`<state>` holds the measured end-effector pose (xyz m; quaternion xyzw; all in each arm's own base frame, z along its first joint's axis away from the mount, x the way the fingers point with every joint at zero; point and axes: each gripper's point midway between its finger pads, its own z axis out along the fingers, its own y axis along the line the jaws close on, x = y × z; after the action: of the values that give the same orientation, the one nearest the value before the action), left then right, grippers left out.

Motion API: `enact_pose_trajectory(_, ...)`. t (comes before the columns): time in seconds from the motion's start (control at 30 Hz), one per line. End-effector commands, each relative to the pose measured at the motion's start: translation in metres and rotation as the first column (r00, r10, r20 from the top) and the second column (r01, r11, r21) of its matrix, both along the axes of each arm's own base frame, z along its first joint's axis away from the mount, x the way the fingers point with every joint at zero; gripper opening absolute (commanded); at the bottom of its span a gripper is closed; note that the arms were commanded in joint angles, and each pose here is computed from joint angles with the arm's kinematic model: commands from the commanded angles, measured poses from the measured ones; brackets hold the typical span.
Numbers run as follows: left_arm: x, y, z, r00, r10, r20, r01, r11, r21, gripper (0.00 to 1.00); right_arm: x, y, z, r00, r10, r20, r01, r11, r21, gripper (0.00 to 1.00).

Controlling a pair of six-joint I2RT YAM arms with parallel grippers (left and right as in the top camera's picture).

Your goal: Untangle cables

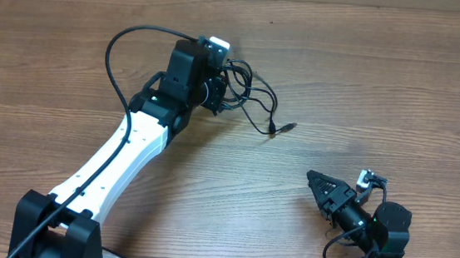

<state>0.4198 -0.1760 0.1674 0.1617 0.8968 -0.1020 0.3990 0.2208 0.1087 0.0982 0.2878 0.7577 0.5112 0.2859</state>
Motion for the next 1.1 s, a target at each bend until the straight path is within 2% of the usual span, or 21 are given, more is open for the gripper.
enact_pose_trajectory(0.0,-0.009,-0.027,0.012,0.997,-0.038,-0.069,0.024,0.981,-0.194,0.04,-0.002,0.002,-0.002,1.000,0.011,-0.009,-0.011,1.000,0.010,0.45)
enact_pose_trajectory(0.1,-0.016,-0.037,0.013,0.992,-0.094,-0.089,0.071,0.969,-0.236,0.04,-0.001,0.003,0.008,1.000,0.017,-0.001,-0.017,1.000,0.011,0.48)
enact_pose_trajectory(0.27,-0.019,-0.036,0.010,0.990,-0.069,-0.126,0.034,0.965,-0.259,0.04,0.002,0.000,0.033,1.000,0.016,0.021,-0.015,0.999,-0.041,0.52)
enact_pose_trajectory(0.47,-0.026,-0.033,0.002,0.983,-0.064,-0.174,0.020,0.970,-0.244,0.04,-0.001,-0.013,0.054,0.998,-0.050,-0.035,0.046,0.992,-0.117,0.60)
enact_pose_trajectory(0.7,-0.033,-0.030,-0.006,0.961,0.015,-0.275,-0.098,0.951,-0.292,0.04,-0.005,-0.014,0.088,0.988,-0.078,-0.133,0.067,0.994,-0.087,0.65)
enact_pose_trajectory(0.83,-0.037,-0.028,-0.010,0.937,0.067,-0.342,-0.182,0.930,-0.319,0.04,-0.007,-0.009,0.094,0.965,-0.061,-0.255,0.048,0.997,-0.053,0.75)
enact_pose_trajectory(0.97,-0.042,-0.026,-0.015,0.913,0.098,-0.395,-0.236,0.918,-0.318,0.04,0.000,0.008,0.104,0.960,0.050,-0.275,-0.046,0.999,0.019,1.00)
enact_pose_trajectory(1.07,-0.044,-0.025,-0.016,0.901,0.112,-0.419,-0.264,0.909,-0.323,0.04,0.014,0.016,0.108,0.960,0.092,-0.263,-0.077,0.995,0.065,1.00)
